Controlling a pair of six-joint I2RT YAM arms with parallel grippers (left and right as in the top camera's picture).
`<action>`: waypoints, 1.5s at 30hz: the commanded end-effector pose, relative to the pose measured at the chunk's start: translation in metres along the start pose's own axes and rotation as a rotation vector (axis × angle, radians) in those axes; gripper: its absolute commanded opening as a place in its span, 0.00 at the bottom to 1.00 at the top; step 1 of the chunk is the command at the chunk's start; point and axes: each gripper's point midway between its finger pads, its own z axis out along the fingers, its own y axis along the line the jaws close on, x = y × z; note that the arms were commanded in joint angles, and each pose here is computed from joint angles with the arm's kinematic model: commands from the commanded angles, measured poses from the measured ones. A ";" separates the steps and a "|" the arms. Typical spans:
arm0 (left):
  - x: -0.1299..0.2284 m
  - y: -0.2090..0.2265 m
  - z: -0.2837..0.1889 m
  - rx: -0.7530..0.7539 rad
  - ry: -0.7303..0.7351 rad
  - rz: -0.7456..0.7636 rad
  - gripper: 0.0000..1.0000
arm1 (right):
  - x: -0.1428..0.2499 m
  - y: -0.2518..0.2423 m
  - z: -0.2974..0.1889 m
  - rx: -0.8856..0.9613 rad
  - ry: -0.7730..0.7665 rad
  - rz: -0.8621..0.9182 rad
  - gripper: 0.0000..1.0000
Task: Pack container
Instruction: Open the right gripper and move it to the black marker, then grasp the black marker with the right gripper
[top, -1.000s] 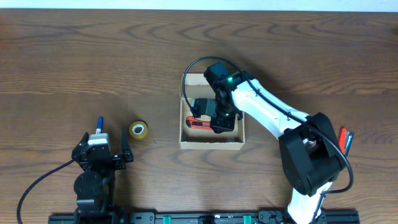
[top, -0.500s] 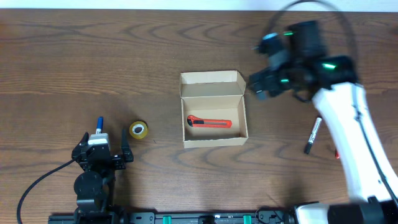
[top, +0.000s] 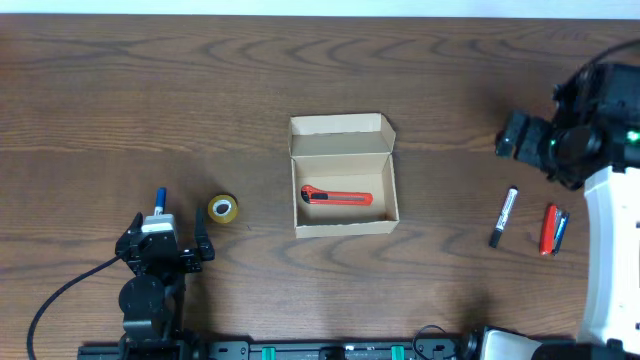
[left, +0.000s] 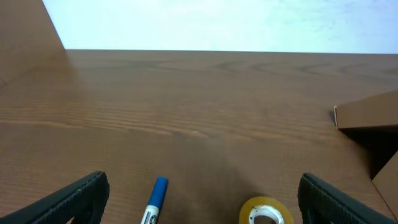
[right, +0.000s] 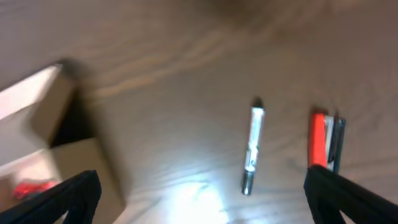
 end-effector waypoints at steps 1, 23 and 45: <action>0.013 0.001 0.002 -0.006 0.036 -0.003 0.95 | 0.027 -0.029 0.036 0.091 0.078 0.125 0.99; 0.013 0.001 0.002 -0.006 0.036 -0.003 0.96 | 0.096 -0.083 0.156 0.177 0.370 0.272 0.96; 0.013 0.001 0.002 -0.006 0.036 -0.003 0.95 | 0.106 -0.084 0.175 0.165 0.423 0.214 0.01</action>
